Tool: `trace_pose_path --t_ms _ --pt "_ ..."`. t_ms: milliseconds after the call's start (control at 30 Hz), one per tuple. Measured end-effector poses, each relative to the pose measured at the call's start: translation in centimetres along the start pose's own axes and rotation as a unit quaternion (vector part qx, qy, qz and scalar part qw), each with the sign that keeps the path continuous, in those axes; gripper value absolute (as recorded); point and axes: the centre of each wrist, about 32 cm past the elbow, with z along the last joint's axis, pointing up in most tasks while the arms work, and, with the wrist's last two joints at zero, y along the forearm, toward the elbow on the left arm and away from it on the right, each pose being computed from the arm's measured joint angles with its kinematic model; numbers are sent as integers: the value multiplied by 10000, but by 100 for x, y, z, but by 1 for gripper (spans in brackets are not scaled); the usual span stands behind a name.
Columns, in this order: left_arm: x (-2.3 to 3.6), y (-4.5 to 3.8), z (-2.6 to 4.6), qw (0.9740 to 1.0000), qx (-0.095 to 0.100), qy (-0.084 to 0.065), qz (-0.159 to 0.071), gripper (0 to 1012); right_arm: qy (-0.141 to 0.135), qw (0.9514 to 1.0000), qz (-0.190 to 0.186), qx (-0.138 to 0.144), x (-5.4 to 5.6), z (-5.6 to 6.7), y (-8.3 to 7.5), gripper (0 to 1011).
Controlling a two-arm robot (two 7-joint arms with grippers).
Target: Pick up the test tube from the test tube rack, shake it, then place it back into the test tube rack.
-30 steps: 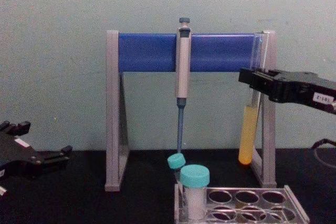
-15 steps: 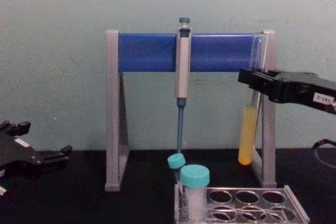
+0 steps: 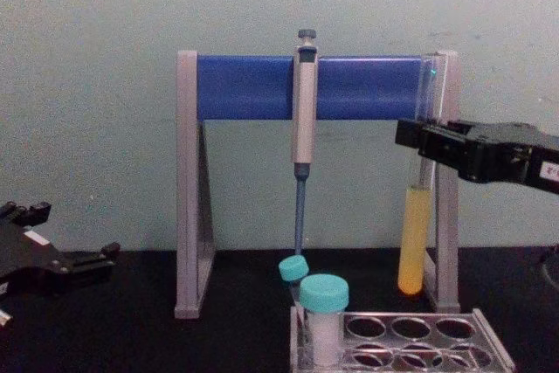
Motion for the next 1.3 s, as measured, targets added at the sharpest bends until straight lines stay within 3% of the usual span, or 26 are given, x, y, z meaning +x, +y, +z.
trace_pose_path --t_ms 333,1300 --pt "0 0 0 10000 1 0 0 1010 -44 9999 59 -148 -39 -38 -63 225" --pt "0 0 0 10000 0 0 0 1010 45 9996 48 -277 13 -221 -23 224"
